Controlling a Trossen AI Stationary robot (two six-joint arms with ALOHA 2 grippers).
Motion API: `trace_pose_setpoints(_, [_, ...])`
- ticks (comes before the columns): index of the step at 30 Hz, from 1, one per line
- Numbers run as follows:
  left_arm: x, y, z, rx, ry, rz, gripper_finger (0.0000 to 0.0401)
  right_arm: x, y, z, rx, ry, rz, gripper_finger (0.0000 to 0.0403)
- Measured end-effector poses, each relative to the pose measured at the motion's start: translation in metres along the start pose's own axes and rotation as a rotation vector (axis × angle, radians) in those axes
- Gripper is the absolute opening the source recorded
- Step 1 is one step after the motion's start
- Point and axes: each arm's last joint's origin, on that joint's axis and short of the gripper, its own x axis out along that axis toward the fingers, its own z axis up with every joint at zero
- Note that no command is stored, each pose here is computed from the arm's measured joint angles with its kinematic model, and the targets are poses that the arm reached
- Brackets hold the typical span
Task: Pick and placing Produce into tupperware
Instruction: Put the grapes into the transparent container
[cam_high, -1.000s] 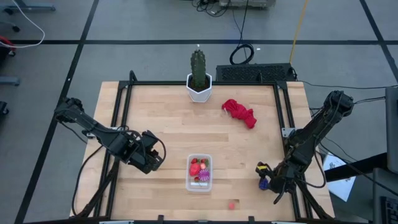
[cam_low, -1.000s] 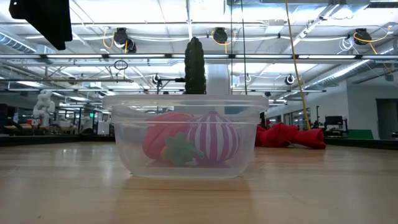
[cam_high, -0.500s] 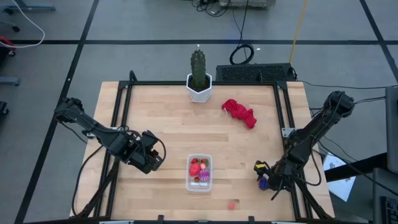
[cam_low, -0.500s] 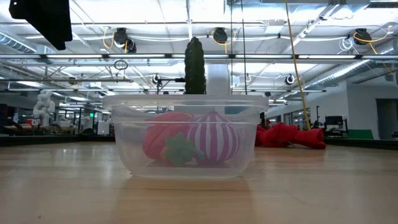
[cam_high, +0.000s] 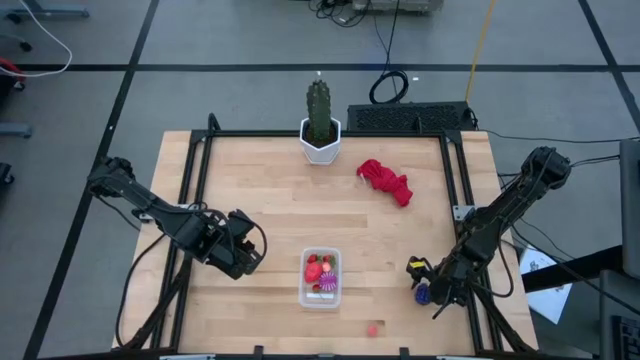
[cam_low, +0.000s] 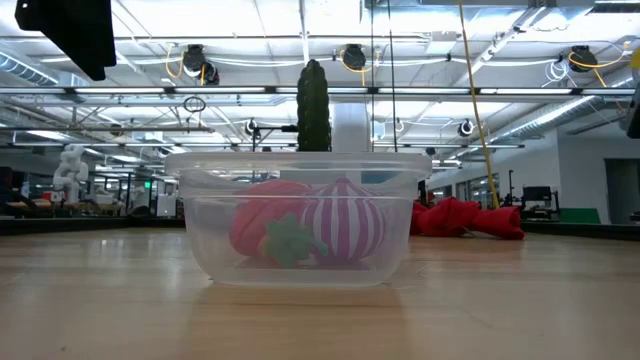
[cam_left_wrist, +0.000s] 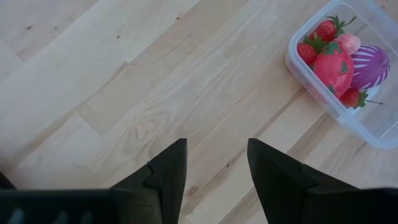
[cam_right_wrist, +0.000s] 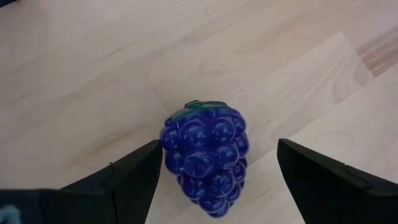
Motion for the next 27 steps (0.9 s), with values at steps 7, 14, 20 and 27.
trace_pose_setpoints(7, [0.0,0.0,0.0,0.002,0.0,0.0,0.0175,0.0,-0.0003,0.0019,0.011,-0.019,-0.003,0.0311])
trace_pose_setpoints(14, [0.0,0.0,0.0,0.002,0.0,0.0,0.0175,0.0,-0.0004,0.0021,0.028,-0.022,-0.003,0.0311])
trace_pose_setpoints(20, [0.0,-0.0001,-0.0001,0.002,0.0,0.0,0.0175,0.0,-0.0003,0.0018,0.064,-0.019,-0.002,0.0311])
trace_pose_setpoints(27, [0.0,0.0,0.0,0.002,0.0,0.0,0.0175,0.0001,0.0001,-0.0002,0.104,0.002,0.001,0.0311])
